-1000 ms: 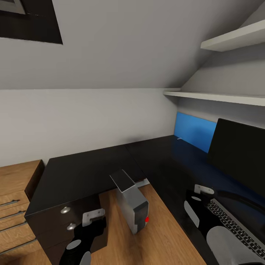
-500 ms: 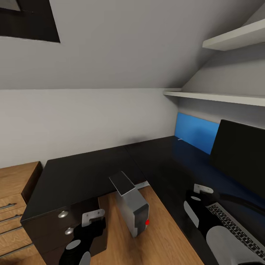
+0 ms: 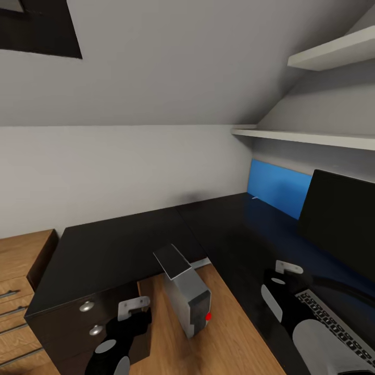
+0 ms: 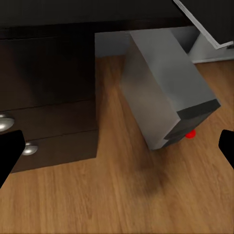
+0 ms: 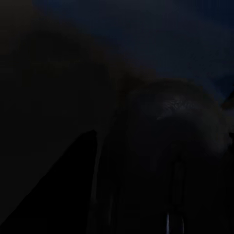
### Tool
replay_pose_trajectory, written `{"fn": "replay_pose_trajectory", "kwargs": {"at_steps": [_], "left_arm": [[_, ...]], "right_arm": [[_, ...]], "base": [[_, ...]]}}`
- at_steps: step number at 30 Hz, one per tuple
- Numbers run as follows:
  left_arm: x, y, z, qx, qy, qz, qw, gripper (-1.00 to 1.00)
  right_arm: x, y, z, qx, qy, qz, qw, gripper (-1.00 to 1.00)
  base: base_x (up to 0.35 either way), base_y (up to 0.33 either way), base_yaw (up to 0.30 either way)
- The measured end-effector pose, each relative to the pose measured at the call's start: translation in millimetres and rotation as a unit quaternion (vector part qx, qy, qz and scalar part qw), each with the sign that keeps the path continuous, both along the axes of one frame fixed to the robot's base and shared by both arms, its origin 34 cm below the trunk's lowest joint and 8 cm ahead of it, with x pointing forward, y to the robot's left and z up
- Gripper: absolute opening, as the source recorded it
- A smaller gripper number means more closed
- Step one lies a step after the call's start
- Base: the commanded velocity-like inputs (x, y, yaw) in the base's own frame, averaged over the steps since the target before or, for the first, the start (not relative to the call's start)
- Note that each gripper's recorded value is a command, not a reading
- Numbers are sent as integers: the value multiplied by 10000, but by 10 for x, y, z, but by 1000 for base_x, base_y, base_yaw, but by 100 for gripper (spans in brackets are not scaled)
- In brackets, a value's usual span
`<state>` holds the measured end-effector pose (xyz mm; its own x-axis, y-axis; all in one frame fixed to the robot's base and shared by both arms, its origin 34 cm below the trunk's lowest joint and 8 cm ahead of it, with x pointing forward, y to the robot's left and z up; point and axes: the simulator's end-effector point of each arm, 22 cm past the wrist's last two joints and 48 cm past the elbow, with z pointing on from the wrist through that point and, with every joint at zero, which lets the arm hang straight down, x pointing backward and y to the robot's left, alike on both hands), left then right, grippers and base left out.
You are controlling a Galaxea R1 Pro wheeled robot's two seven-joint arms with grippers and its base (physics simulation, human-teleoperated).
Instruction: In the bedroom, organize the workspace by keeping the computer under the desk, ensuring the monitor is on the desk, placing the keyboard on the desk next to the monitor, placing the mouse on the desk next to the keyboard, moving the folder from the swivel chair onto the desk next to the mouse, stacking the notebook on top of the folder with the pen on top of the notebook, and positioning the swivel chair next to the desk.
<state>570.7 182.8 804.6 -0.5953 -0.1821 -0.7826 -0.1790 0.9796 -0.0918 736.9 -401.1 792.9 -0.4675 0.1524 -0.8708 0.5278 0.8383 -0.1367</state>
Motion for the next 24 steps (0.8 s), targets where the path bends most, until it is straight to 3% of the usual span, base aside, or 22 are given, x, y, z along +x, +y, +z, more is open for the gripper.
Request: {"fn": "replay_pose_trajectory", "kwargs": {"at_steps": [24], "left_arm": [[-18, -41, -169, 24, 19, -67, 10000, 100]], "right_arm": [[-10, -13, -154, -21, -95, -28, 9999, -100]], "base": [[24, 0, 0]]}}
